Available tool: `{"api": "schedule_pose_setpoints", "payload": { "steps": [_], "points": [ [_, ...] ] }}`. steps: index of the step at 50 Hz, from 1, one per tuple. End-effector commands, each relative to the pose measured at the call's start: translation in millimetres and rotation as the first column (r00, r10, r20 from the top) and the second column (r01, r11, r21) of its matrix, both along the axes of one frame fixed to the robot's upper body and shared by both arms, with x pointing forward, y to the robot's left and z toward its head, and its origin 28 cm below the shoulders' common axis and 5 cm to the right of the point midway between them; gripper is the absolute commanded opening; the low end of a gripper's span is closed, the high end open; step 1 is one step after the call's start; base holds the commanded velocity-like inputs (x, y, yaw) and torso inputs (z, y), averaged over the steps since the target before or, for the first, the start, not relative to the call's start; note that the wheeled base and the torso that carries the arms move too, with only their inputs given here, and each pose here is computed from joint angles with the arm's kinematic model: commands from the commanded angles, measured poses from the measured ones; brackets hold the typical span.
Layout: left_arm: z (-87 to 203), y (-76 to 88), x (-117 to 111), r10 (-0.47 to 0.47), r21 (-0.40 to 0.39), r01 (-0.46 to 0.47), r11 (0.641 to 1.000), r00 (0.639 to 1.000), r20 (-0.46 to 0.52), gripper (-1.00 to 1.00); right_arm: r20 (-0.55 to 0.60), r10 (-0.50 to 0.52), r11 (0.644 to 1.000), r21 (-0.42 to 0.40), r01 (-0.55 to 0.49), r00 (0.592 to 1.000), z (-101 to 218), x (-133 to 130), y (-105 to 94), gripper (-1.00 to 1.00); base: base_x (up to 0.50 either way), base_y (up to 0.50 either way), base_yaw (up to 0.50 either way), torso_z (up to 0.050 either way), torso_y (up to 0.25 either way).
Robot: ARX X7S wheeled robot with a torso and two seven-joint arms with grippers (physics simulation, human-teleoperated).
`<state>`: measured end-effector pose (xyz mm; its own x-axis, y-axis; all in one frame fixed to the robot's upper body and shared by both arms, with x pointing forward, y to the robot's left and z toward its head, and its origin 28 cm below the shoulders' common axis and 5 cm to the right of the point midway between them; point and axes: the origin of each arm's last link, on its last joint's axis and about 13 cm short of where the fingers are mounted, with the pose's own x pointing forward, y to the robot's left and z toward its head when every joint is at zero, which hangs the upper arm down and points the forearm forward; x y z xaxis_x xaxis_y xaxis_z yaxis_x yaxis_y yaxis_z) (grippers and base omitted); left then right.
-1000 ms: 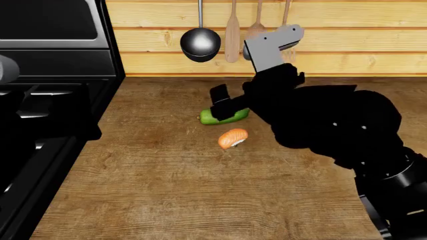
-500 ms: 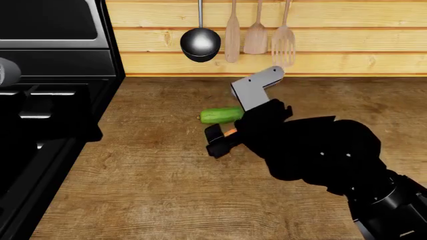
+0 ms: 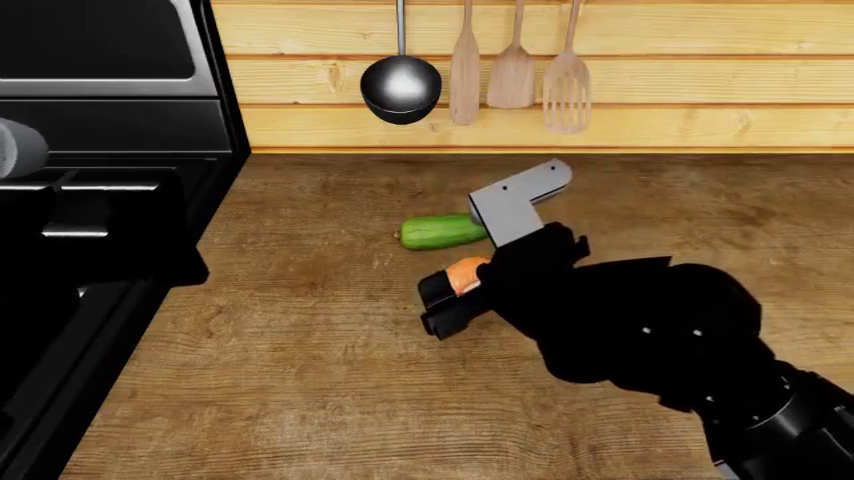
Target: Place both pans onto different burners. Then place the cucumber and the sushi on different pans.
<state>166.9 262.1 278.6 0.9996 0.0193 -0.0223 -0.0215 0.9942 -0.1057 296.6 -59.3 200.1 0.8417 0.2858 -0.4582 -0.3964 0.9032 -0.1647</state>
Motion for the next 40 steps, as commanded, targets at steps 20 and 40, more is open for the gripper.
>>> {"api": "schedule_pose_setpoints", "payload": {
  "steps": [20,40],
  "points": [
    [-3.4,0.1,1.1,-0.014,0.008,0.014,1.000,1.000,0.013,1.00,-0.066,-0.010,1.000,0.015,0.011,0.998,-24.4,17.7,7.5,1.00,0.00,0.00,0.00,0.000,0.000],
    [-5.4,0.5,2.0,-0.010,0.000,0.010,1.000,1.000,0.009,1.00,-0.096,-0.022,0.999,0.029,0.025,0.995,-26.4,14.1,4.9,-1.00,0.00,0.00,0.00,0.000,0.000]
  ]
}}
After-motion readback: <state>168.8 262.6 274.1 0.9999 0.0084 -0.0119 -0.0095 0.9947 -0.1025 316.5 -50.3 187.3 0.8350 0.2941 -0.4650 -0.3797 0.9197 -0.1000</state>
